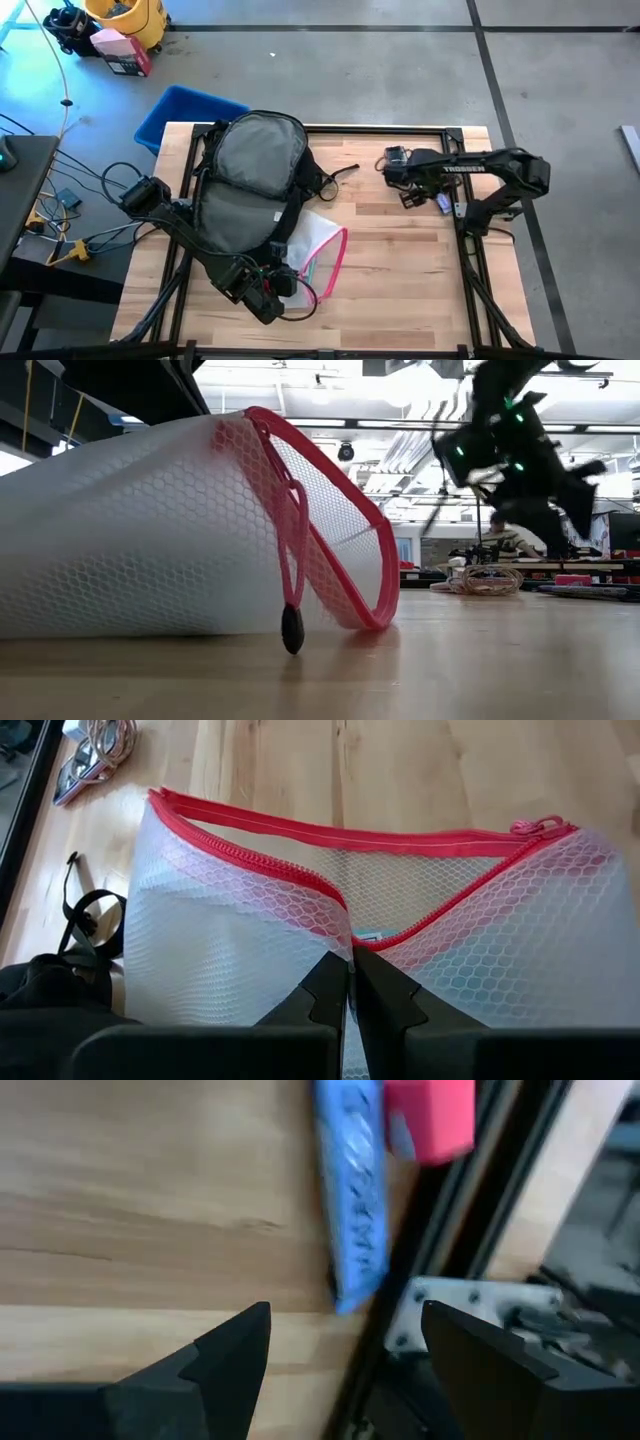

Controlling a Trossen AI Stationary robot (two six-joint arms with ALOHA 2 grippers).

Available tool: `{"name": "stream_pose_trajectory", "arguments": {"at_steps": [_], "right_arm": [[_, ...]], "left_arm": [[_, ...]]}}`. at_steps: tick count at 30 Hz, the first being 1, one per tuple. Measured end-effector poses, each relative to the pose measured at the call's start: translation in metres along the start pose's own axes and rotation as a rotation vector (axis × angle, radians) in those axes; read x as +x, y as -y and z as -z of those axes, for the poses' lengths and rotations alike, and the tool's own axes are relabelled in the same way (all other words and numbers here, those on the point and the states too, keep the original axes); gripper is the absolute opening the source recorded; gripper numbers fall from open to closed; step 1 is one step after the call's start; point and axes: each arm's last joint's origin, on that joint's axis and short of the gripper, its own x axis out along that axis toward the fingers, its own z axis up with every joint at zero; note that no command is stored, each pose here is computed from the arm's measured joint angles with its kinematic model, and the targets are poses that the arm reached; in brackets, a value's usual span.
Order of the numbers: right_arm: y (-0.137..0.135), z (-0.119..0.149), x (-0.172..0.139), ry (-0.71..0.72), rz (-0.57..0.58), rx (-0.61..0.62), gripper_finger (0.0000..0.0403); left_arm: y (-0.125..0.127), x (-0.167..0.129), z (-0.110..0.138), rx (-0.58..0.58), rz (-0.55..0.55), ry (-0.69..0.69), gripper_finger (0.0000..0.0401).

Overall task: Unpack backpack
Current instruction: Put the purple chocolate bar into the pink zip bag

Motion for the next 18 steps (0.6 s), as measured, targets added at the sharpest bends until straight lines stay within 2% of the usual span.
{"name": "stream_pose_trajectory", "arguments": {"at_steps": [9, 13, 16, 18], "right_arm": [[0.000, -0.005, 0.054, 0.038, -0.044, 0.035, 0.0247], [0.003, -0.007, 0.064, 0.036, -0.056, 0.044, 0.0246], [0.003, -0.007, 0.066, 0.042, -0.052, 0.044, 0.0228], [0.003, -0.007, 0.067, 0.049, -0.055, 0.022, 0.0203]], "left_arm": [[-0.002, 0.002, -0.001, -0.007, -0.002, -0.003, 0.0000], [-0.002, 0.002, -0.001, -0.007, -0.002, -0.001, 0.0000], [-0.002, 0.002, -0.001, -0.008, -0.002, -0.001, 0.0000], [-0.002, 0.002, -0.001, -0.008, -0.002, -0.002, 0.0000]]}}
